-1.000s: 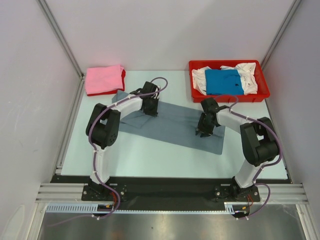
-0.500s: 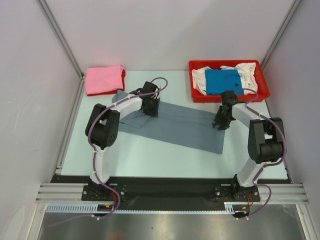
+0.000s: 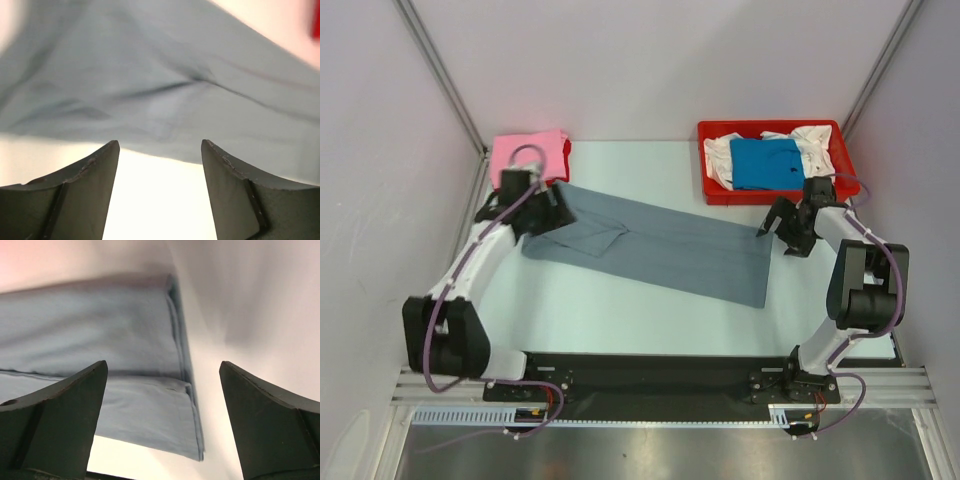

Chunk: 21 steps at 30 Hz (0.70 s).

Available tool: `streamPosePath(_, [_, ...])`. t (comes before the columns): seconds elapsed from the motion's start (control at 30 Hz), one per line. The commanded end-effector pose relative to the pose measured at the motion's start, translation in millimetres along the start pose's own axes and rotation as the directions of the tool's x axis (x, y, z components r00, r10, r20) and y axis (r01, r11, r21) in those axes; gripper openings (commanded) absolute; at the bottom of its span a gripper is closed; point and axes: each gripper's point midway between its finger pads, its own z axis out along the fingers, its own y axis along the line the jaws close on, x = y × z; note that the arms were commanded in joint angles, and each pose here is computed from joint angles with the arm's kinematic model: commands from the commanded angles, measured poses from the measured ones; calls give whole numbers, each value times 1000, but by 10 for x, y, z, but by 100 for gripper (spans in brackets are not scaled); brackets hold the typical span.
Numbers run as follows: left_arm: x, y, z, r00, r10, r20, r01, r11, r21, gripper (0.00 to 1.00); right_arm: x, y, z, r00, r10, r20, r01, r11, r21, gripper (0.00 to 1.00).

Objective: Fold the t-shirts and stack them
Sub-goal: Fold the tshirt

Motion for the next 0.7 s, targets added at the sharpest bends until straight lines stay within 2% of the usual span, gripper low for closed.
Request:
streamPosePath(0.0, [339, 580, -91, 961, -275, -29, 274, 961, -41, 72, -229, 186, 28, 996, -19, 84, 26, 996, -83, 100])
streamPosePath(0.07, [325, 841, -187, 925, -379, 27, 380, 924, -35, 71, -279, 126, 21, 994, -31, 106, 37, 998, -49, 100])
streamPosePath(0.1, [495, 914, -165, 908, -419, 0, 419, 907, -37, 71, -325, 48, 13, 991, -32, 132, 33, 999, -6, 100])
streamPosePath(0.17, [500, 1069, -197, 878, -476, 40, 478, 878, -30, 70, -391, 23, -85, 984, -48, 171, 47, 999, 12, 100])
streamPosePath(0.23, [578, 1129, -170, 867, -496, 42, 498, 867, -35, 69, -455, -117, -151, 977, 5, 215, -12, 999, 30, 100])
streamPosePath(0.27, [571, 1157, -157, 865, -500, 50, 502, 864, -41, 69, -414, -32, -188, 980, 34, 198, -21, 997, -68, 99])
streamPosePath(0.33, [591, 1202, -125, 858, -510, 62, 513, 857, -54, 68, -477, -134, -173, 974, 107, 199, -76, 984, -160, 100])
streamPosePath(0.43, [613, 1312, -56, 837, -540, 85, 546, 833, -92, 66, -454, -141, -90, 983, 82, 164, -54, 985, -166, 100])
streamPosePath(0.5, [693, 1386, 16, 806, -587, 75, 592, 799, -109, 63, -471, -75, -55, 981, 84, 177, -47, 977, -207, 100])
streamPosePath(0.67, [770, 1515, 165, 728, -682, 64, 685, 723, -93, 55, -383, 145, 85, 985, 17, 170, 24, 971, -238, 83])
